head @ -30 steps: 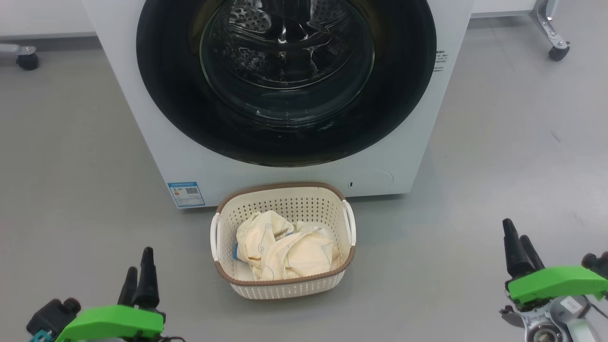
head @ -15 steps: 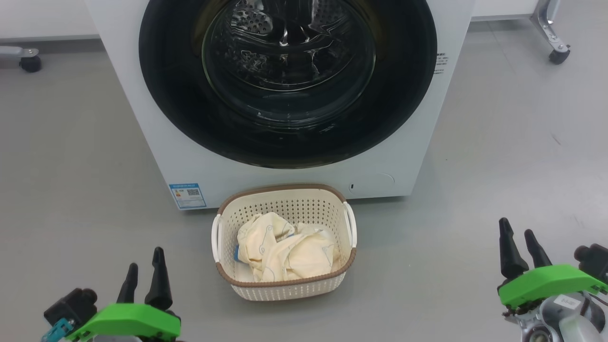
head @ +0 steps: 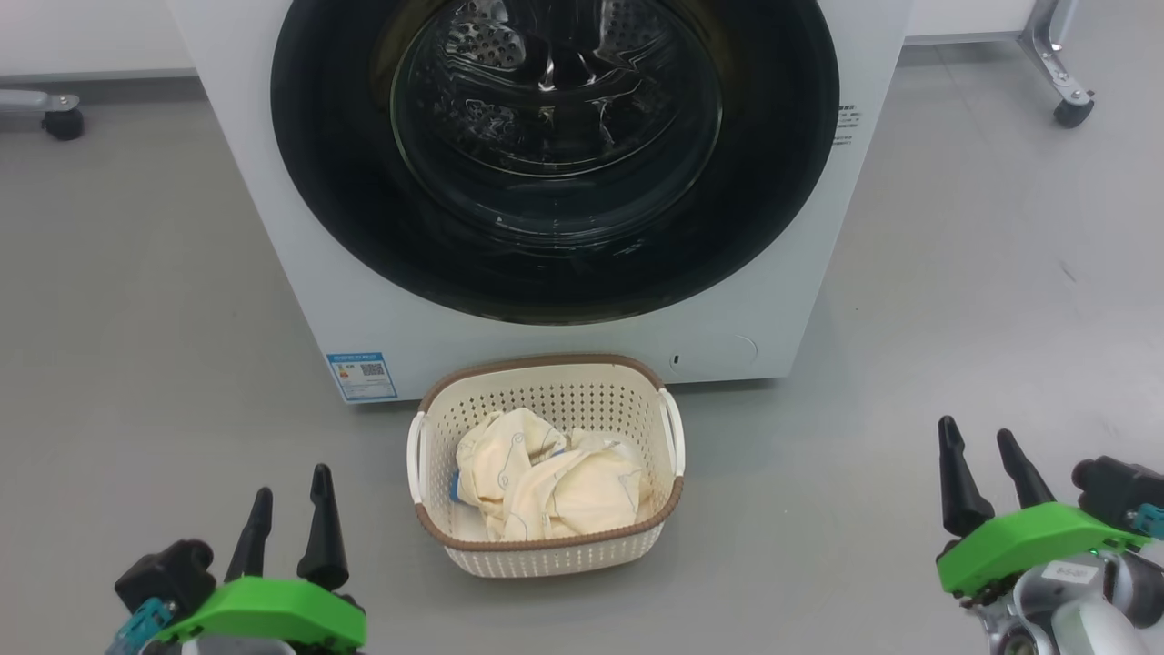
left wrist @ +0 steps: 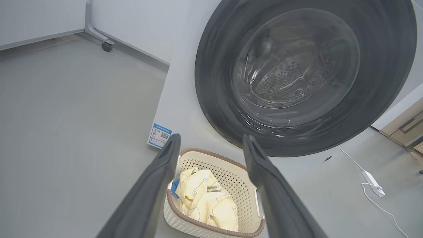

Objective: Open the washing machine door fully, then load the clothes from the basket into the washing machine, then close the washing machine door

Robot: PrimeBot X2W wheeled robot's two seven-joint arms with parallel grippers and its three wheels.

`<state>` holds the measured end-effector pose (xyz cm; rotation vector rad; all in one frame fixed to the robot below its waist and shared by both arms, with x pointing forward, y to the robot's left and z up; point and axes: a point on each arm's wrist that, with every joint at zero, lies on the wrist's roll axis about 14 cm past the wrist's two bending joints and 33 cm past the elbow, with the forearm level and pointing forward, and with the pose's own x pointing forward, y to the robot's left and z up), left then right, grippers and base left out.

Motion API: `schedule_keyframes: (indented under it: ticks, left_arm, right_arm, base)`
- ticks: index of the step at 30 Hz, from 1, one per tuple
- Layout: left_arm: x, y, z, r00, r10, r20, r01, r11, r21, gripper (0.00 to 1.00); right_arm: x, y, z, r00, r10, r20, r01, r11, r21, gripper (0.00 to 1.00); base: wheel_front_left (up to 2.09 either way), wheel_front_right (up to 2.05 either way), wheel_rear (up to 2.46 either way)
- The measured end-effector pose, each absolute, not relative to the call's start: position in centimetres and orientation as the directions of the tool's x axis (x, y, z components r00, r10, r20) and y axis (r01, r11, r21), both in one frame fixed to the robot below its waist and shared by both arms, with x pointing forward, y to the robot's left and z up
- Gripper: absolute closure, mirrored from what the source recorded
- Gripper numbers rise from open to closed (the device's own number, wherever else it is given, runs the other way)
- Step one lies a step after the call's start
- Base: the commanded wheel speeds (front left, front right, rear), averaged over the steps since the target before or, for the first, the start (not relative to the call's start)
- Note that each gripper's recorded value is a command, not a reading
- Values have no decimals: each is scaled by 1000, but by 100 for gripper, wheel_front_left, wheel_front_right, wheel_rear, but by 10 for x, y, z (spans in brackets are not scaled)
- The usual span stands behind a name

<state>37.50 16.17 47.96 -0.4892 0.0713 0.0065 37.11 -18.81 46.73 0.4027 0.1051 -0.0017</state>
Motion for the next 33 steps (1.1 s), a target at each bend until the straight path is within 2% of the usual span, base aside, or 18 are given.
schedule_keyframes:
  ticks: [16,33]
  left_arm:
    - [381,151,487,998,-50,-24,40,947,-319,0]
    - [388,142,499,996,-84,34,89,984,-152,0]
  right_arm:
    - [376,-175,476,995,73,-73,-58,979,198,0]
    - [376,-167,482,992,117,-49,-116,993,13,0]
  base:
    - [0,0,0]
    - [0,0,0]
